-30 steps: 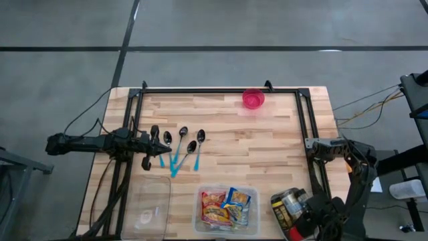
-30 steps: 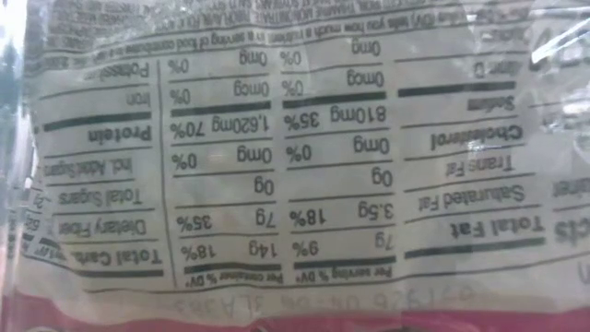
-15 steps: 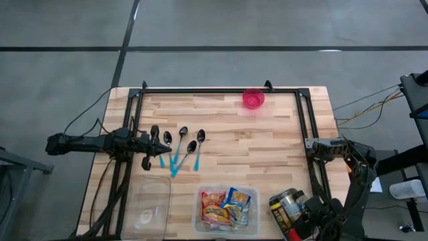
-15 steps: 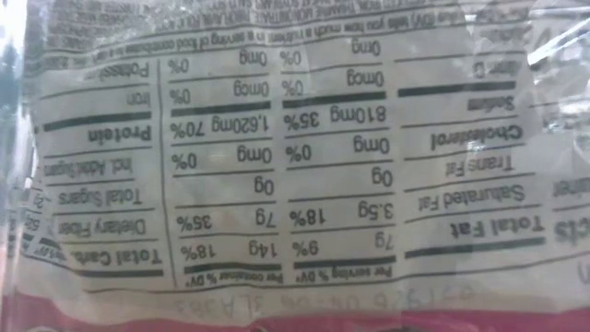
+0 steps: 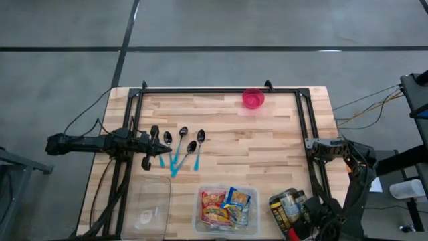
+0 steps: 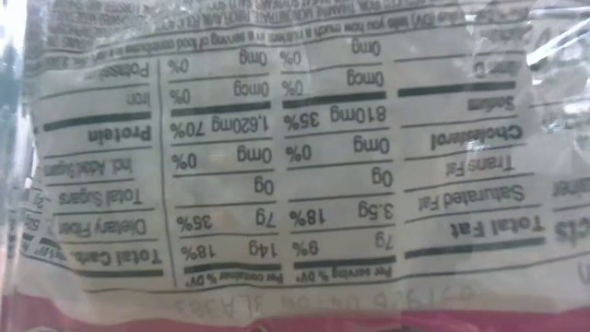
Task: Pick & Place Food Item
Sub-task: Put the blue spoon into the transparent bin
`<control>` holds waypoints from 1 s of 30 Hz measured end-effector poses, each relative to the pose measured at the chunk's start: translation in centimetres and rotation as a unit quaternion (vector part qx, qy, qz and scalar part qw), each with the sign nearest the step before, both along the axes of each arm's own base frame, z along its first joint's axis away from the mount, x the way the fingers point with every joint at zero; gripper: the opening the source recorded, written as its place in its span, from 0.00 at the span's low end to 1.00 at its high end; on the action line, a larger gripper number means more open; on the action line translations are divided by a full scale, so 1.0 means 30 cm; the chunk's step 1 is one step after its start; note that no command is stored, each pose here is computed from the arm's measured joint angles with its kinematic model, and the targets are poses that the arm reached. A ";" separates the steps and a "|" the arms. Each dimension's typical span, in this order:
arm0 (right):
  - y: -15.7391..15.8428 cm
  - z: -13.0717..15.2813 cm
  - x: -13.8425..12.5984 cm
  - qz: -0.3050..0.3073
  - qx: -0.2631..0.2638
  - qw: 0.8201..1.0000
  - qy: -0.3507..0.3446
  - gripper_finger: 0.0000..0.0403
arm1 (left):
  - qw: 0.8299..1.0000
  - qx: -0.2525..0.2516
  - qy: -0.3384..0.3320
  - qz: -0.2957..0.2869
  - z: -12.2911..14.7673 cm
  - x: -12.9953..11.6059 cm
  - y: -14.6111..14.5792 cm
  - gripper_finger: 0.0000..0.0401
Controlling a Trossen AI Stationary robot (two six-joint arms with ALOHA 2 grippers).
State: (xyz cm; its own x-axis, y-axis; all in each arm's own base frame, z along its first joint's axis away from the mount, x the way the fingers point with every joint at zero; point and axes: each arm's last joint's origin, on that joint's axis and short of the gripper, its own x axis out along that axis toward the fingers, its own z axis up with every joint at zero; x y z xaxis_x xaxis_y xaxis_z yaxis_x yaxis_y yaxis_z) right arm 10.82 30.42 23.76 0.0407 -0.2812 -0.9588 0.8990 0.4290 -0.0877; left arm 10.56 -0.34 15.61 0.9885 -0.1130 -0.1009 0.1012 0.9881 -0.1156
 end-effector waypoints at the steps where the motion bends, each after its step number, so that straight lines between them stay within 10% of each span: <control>1: 0.000 0.000 0.000 0.000 0.000 1.000 0.000 0.76 | 1.000 0.000 0.000 0.000 0.000 0.000 0.000 0.00; 10: -0.001 0.001 -0.001 0.000 0.001 1.000 0.001 0.94 | 1.000 0.000 0.000 0.000 0.000 0.000 0.000 0.00; 30: -0.048 0.069 -0.017 0.023 -0.008 1.000 0.013 0.95 | 1.000 0.000 0.000 0.000 0.000 0.000 0.000 0.00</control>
State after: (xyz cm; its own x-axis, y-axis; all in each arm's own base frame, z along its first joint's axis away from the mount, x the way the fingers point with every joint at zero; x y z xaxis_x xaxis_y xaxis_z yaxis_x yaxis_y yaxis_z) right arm 10.30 28.98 25.82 0.0284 -0.2959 -0.9548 0.8752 0.4687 -0.1193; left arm 10.56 -0.34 15.60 0.9884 -0.1132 -0.1009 0.1013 0.9881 -0.1156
